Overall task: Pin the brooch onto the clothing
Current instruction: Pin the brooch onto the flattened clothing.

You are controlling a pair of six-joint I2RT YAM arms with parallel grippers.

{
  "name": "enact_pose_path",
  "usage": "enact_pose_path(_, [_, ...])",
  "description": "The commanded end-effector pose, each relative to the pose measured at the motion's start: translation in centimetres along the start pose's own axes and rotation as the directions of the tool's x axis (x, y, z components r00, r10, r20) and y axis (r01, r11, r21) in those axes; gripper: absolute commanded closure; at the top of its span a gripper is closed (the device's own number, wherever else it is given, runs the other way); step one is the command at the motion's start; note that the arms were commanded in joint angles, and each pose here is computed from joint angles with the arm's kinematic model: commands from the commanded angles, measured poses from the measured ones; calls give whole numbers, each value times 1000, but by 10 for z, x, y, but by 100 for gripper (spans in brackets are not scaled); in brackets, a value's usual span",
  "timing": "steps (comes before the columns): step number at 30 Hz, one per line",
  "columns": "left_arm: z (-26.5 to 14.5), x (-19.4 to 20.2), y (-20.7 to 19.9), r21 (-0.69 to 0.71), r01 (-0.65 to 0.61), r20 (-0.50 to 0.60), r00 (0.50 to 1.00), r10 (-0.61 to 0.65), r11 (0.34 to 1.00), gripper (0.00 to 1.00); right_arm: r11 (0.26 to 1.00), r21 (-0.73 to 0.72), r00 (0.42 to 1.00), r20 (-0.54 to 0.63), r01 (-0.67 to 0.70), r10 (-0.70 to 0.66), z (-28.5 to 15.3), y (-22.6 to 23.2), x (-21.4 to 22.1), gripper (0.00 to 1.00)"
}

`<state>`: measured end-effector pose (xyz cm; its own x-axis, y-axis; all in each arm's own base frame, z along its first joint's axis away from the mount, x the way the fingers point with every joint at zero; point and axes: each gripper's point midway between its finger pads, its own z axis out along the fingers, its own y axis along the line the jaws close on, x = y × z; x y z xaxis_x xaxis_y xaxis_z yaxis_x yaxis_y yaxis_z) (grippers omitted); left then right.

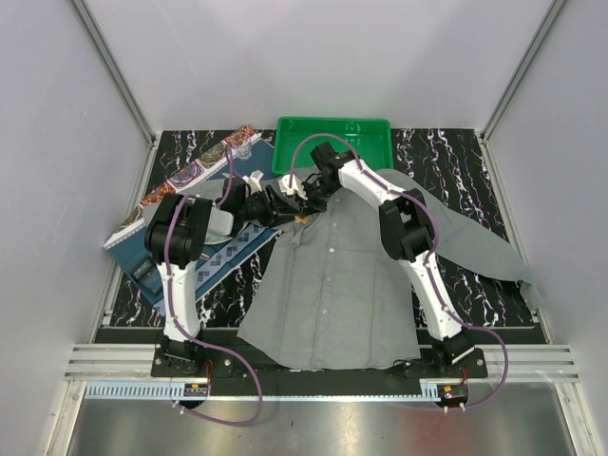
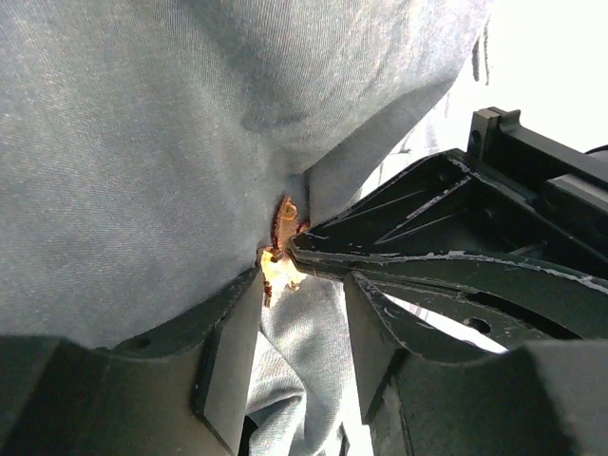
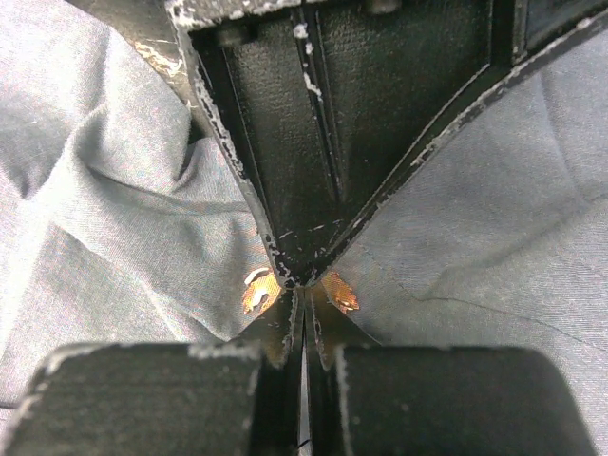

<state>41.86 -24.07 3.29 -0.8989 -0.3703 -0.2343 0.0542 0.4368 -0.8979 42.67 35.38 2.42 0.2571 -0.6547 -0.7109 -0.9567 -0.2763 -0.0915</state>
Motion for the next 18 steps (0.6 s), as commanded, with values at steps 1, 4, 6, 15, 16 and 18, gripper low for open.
enact_pose_path(1, [1,-3,2,55,11,46,999,-14,998,52,1000,-5,1000,-7,7,-7,4,-1,-5,100])
enact_pose_path(4, [1,-3,3,56,19,47,999,-22,998,52,1000,-9,1000,-8,9,-9,4,0,-6,100])
enact_pose_path(6, [2,-6,3,42,13,53,998,-15,999,53,1000,-9,1000,-10,6,-6,5,-1,-5,100])
enact_pose_path(15, [7,-5,11,-109,-23,23,999,26,994,61,1000,-22,1000,-16,3,-4,7,2,-4,100])
enact_pose_path(16, [6,-1,18,-147,-9,6,1000,10,989,63,1000,-22,1000,-16,5,-5,6,2,-4,100])
enact_pose_path(18, [5,-1,28,-207,16,7,1000,-14,978,67,1000,-24,1000,-15,7,-8,6,2,-6,100])
